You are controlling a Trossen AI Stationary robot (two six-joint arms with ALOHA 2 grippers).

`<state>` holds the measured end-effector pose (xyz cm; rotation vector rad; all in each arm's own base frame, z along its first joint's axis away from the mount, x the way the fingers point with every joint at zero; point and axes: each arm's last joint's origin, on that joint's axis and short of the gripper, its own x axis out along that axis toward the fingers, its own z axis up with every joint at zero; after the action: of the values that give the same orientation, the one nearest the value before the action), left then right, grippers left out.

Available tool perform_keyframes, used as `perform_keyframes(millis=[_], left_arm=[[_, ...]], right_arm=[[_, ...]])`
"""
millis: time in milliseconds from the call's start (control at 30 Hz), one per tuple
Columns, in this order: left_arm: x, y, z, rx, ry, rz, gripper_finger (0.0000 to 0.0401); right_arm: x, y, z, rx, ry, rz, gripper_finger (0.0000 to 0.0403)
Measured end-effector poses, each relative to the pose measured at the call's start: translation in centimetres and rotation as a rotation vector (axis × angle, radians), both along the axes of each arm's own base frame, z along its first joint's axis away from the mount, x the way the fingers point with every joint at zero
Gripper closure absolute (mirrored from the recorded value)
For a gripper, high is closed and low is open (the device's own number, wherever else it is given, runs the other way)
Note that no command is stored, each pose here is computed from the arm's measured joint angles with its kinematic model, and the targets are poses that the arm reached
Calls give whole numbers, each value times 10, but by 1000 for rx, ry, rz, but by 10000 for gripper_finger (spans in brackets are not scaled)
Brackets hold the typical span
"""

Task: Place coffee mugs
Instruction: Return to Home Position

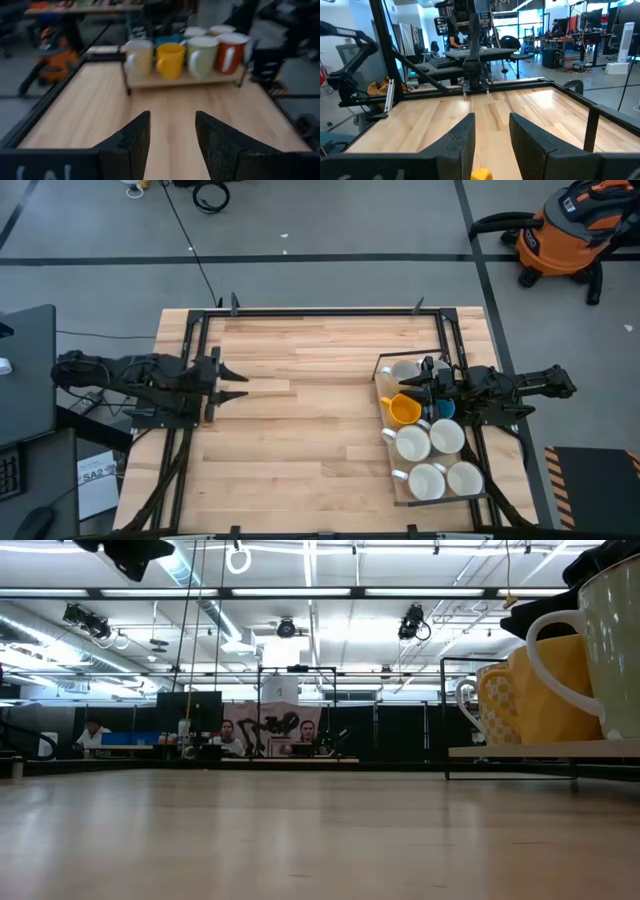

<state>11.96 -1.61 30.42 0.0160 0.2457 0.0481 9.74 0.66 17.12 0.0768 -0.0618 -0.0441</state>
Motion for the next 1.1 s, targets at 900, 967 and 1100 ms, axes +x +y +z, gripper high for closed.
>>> perform_keyframes(millis=[900,967,1100], left_arm=[[-26,0,-107,-54,-335,-158,239],[-25,-1,-110,-59,-354,-190,239],[-24,-2,-116,-62,-356,-240,239]], right_arm=[[0,0,1,1,-10,-1,277],[0,0,1,1,-10,-1,276],[0,0,1,1,-10,-1,277]])
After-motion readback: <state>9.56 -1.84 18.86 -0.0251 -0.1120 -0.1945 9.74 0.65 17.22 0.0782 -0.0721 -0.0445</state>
